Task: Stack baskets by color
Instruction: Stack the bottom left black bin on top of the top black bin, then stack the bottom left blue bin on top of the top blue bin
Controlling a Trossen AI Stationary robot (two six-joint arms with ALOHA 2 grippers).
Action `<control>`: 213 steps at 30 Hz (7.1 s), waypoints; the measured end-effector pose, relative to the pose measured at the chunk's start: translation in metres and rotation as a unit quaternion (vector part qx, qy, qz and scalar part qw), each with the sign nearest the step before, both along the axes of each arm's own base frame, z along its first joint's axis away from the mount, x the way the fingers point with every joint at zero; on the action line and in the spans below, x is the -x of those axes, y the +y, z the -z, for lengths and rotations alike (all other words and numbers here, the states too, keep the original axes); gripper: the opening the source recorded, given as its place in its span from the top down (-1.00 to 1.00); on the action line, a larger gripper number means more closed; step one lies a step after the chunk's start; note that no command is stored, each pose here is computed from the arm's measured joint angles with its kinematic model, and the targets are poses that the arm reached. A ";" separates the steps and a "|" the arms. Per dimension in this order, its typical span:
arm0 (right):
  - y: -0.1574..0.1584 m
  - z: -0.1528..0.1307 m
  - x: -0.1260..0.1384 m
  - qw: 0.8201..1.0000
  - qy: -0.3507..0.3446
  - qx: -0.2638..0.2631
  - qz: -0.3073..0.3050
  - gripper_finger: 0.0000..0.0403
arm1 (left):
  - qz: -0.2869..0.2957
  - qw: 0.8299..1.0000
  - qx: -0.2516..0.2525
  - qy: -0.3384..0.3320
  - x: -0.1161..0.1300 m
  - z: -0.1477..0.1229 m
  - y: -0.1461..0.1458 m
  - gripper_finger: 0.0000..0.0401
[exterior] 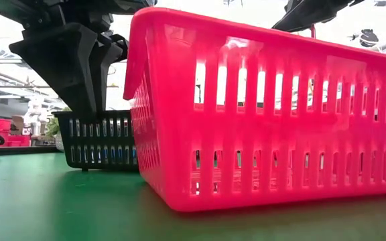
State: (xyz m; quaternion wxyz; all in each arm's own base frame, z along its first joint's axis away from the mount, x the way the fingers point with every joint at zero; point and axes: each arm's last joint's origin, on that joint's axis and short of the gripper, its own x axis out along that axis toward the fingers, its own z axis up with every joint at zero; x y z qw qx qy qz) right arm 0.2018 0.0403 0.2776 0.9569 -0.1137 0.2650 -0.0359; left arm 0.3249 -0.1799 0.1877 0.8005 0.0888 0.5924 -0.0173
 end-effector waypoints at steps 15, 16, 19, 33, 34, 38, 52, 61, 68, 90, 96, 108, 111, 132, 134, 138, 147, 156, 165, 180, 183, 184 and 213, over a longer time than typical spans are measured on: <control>0.000 0.000 0.000 1.000 0.000 0.002 -0.001 0.30 | 0.008 1.000 0.025 0.009 0.002 -0.004 -0.001 0.88; 0.000 0.000 0.000 1.000 0.001 0.004 -0.002 0.30 | 0.011 0.999 0.029 0.007 0.003 -0.006 -0.002 0.91; 0.000 0.000 0.000 1.000 0.001 0.009 -0.003 0.30 | 0.009 0.999 0.039 -0.006 0.007 -0.016 -0.004 0.96; 0.000 0.000 0.000 1.000 0.001 0.009 -0.002 0.30 | 0.020 0.995 0.010 -0.098 0.033 -0.056 -0.020 0.95; 0.000 0.000 0.000 1.000 0.001 0.009 -0.002 0.30 | 0.023 0.994 0.004 -0.105 0.035 -0.059 -0.021 0.97; 0.000 0.000 0.000 1.000 0.001 0.008 -0.002 0.30 | 0.024 0.990 -0.022 -0.139 0.039 -0.070 -0.019 0.96; -0.002 0.002 0.009 1.000 0.027 -0.002 0.009 0.30 | 0.033 0.975 -0.132 -0.176 0.023 -0.077 0.009 0.97; -0.012 -0.007 0.044 0.995 0.035 -0.062 0.066 0.30 | 0.021 0.958 -0.170 -0.230 -0.004 -0.116 0.034 0.96; -0.016 -0.009 0.062 0.992 0.042 -0.087 0.085 0.30 | -0.004 0.941 -0.207 -0.268 -0.016 -0.150 0.053 0.97; -0.020 -0.014 0.072 0.994 0.017 -0.062 0.093 0.30 | -0.079 0.943 -0.268 -0.183 -0.070 -0.101 0.094 0.97; -0.020 -0.015 0.072 0.993 0.016 -0.064 0.094 0.30 | -0.074 0.947 -0.284 -0.132 -0.086 -0.063 0.098 0.98; -0.020 -0.008 0.072 0.993 0.025 -0.065 0.097 0.30 | -0.075 0.955 -0.271 -0.092 -0.091 -0.041 0.103 0.97; -0.020 -0.008 0.072 0.993 0.025 -0.066 0.097 0.30 | -0.072 0.956 -0.273 -0.074 -0.087 -0.040 0.103 0.97; -0.020 -0.010 0.070 0.994 0.010 -0.064 0.091 0.30 | -0.093 0.963 -0.246 -0.056 -0.096 -0.020 0.120 0.98; -0.020 -0.010 0.070 0.994 0.010 -0.063 0.090 0.30 | -0.089 0.964 -0.247 -0.051 -0.097 -0.017 0.120 0.97; -0.020 -0.010 0.070 0.994 0.010 -0.061 0.089 0.30 | -0.090 0.963 -0.248 -0.049 -0.099 -0.013 0.121 0.88; -0.020 -0.010 0.070 0.994 0.010 -0.061 0.089 0.30 | -0.101 0.967 -0.229 -0.039 -0.100 -0.009 0.129 0.83; -0.020 -0.010 0.070 0.994 0.011 -0.061 0.089 0.30 | -0.101 0.968 -0.227 -0.040 -0.100 -0.009 0.128 0.49; -0.020 -0.010 0.070 0.994 0.011 -0.061 0.089 0.30 | -0.093 0.966 -0.237 -0.050 -0.098 -0.009 0.112 0.32; -0.020 -0.010 0.070 0.994 0.010 -0.061 0.089 0.30 | -0.119 0.967 -0.218 -0.063 -0.103 -0.010 0.125 0.97; -0.020 -0.010 0.070 0.994 0.011 -0.061 0.089 0.30 | -0.132 0.971 -0.183 -0.074 -0.107 -0.010 0.132 0.95; -0.020 -0.010 0.070 0.994 0.010 -0.061 0.089 0.30 | -0.131 0.973 -0.173 -0.076 -0.108 -0.010 0.134 0.93; -0.019 -0.014 0.067 0.995 -0.009 -0.055 0.079 0.30 | -0.049 0.992 -0.067 -0.097 0.033 -0.069 -0.073 0.91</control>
